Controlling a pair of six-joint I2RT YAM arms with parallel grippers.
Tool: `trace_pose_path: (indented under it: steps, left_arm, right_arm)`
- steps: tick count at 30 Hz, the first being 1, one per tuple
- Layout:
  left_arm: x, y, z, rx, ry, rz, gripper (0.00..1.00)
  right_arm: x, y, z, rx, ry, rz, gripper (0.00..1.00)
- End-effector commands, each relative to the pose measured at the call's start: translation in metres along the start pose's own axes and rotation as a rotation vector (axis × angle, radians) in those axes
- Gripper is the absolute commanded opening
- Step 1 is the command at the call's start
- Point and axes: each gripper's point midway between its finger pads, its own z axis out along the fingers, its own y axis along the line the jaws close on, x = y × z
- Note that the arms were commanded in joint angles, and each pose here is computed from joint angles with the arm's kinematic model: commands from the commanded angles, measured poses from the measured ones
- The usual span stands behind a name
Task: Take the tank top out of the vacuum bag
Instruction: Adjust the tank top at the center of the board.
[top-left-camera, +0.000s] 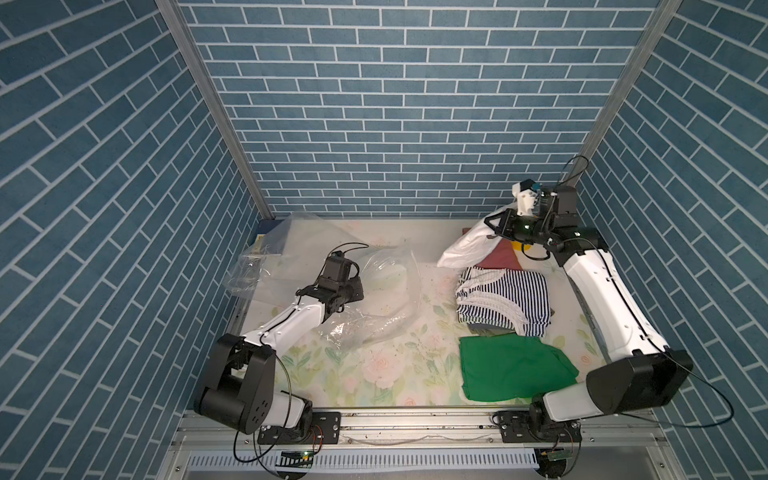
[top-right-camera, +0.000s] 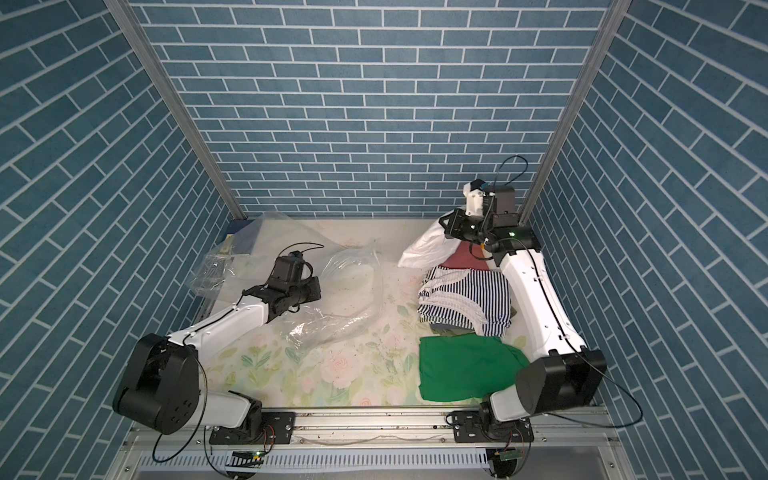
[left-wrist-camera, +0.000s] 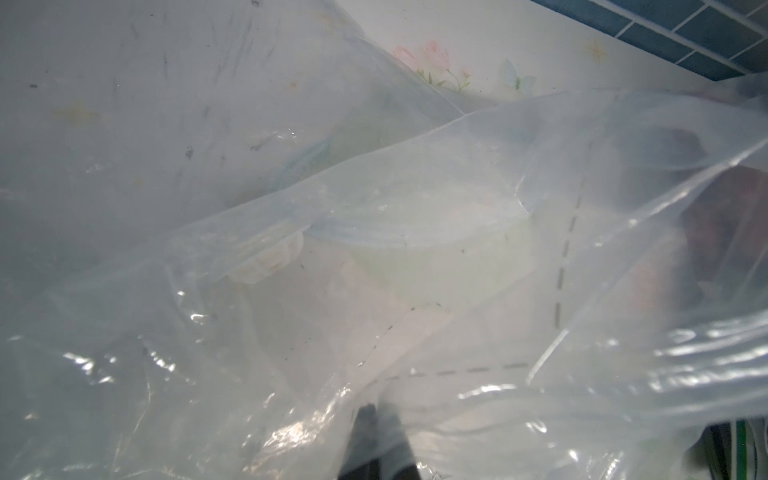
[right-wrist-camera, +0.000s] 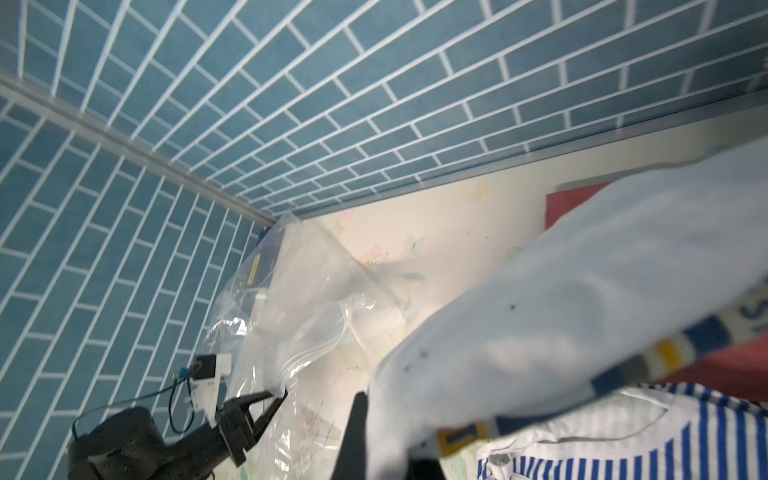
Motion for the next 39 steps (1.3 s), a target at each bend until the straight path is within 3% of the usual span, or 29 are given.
trace_pose_path:
  steps: [1,5,11,18,25,31,32,34,37,39]
  left_arm:
    - [-0.013,0.007,-0.008,-0.036,-0.037,0.008,0.0]
    - [-0.013,0.008,-0.008,-0.04,-0.039,0.007,0.0]
    - [-0.01,0.009,-0.005,-0.044,-0.026,0.008,0.0]
    - [-0.01,0.008,-0.001,-0.041,-0.02,0.005,0.0]
    - [-0.008,0.009,0.0,-0.042,-0.012,0.007,0.0]
    - [-0.009,0.009,0.001,-0.043,-0.01,0.005,0.0]
    - [-0.009,0.009,0.002,-0.04,-0.01,0.005,0.0]
    - [-0.009,0.009,0.002,-0.041,-0.009,0.005,0.0]
    - [-0.009,0.008,0.001,-0.038,-0.011,0.005,0.0]
    - [-0.01,0.007,0.0,-0.032,-0.016,0.001,0.0]
  right_arm:
    - [0.017,0.02,-0.003,-0.044,0.11,-0.11,0.0]
    - [0.038,-0.007,-0.008,0.047,0.167,-0.115,0.0]
    - [0.072,-0.092,-0.034,0.269,0.201,0.024,0.0]
    - [0.12,-0.151,-0.053,0.445,0.264,0.108,0.0]
    - [0.151,-0.206,-0.076,0.711,0.32,0.143,0.0]
    - [0.17,-0.224,-0.079,0.749,0.319,0.189,0.0]
    - [0.171,-0.225,-0.077,0.744,0.314,0.193,0.06]
    - [0.17,-0.225,-0.073,0.728,0.291,0.193,0.37]
    - [0.152,-0.223,-0.081,0.749,0.206,0.173,0.72]
    - [0.133,-0.216,-0.088,0.748,0.128,0.14,0.81]
